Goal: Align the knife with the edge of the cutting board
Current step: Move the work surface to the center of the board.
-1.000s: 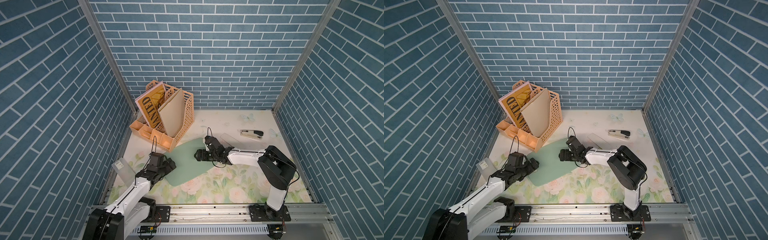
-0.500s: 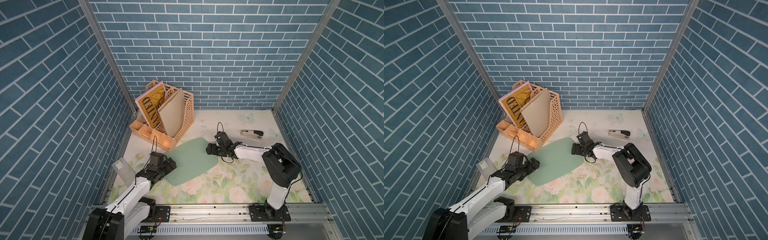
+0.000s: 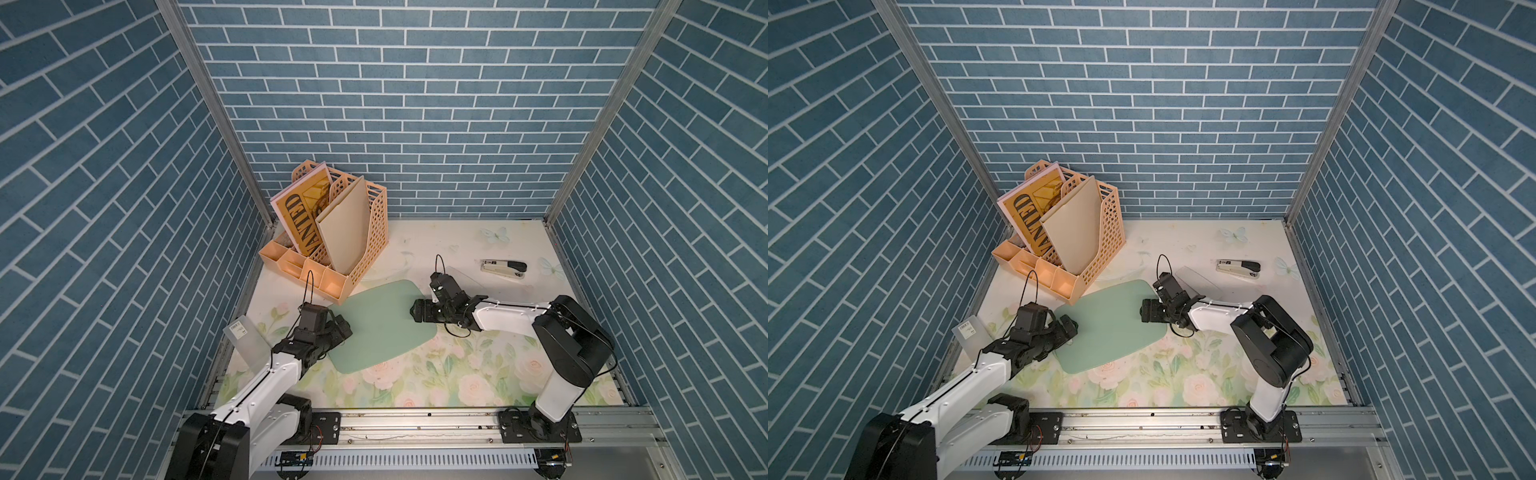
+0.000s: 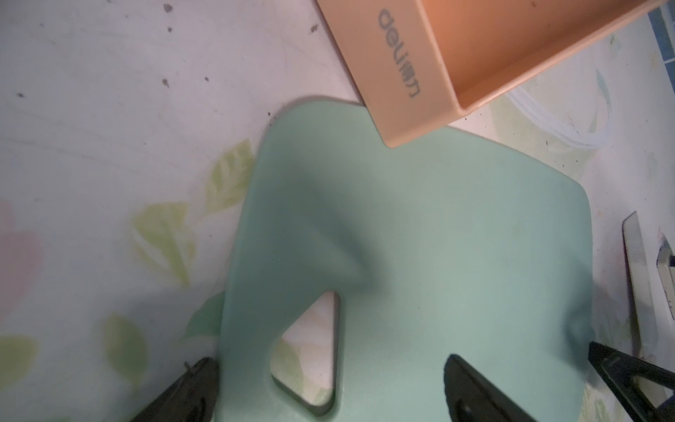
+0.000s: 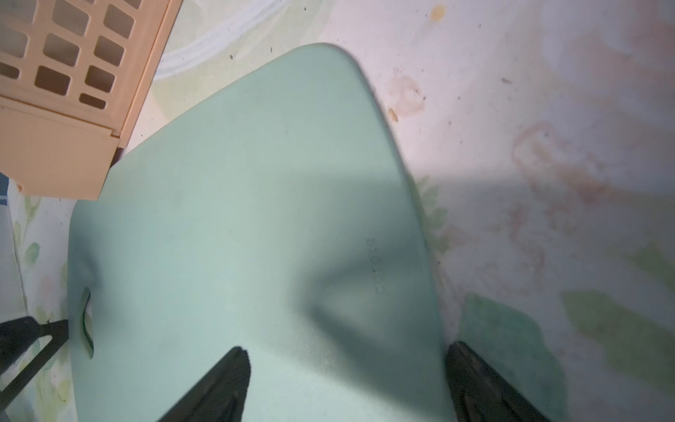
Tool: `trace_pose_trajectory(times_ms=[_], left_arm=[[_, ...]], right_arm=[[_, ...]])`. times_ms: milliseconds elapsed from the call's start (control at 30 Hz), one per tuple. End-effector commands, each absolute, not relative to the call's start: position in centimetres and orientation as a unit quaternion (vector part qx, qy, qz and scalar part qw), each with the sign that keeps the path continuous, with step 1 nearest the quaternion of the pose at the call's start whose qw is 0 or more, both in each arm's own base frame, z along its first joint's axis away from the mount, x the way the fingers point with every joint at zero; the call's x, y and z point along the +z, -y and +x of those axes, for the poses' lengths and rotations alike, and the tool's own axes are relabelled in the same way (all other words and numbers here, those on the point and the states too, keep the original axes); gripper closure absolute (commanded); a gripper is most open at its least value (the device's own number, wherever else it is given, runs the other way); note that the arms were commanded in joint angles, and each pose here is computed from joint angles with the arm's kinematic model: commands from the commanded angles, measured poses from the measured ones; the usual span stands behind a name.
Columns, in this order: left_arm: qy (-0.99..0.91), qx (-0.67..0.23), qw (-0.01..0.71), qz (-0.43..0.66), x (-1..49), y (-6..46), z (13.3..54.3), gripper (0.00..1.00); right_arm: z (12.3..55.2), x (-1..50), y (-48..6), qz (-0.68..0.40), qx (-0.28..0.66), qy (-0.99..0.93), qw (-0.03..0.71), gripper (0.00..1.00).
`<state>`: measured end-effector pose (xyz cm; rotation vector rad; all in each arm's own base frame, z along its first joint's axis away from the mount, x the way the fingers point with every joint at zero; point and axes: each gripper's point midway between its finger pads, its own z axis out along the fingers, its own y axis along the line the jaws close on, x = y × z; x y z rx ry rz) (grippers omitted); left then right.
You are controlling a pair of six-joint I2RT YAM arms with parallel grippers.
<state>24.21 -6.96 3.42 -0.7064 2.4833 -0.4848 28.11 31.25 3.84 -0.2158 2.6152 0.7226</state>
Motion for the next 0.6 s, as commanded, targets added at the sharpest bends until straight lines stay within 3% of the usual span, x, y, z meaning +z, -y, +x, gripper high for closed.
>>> trace_pose_trajectory(times_ms=[0, 567], left_arm=[[-0.930, -0.201, 0.183, -0.248, 1.0, 8.5, 21.5, 0.01], [-0.939, -0.221, 0.180, -0.191, 1.1, 12.4, 22.2, 0.01]], right_arm=[[21.9, 3.3, -33.5, -0.111, 0.321, -0.934, 0.114, 0.13], [20.0, 2.0, -27.6, -0.080, 0.262, -0.950, 0.154, 0.12]])
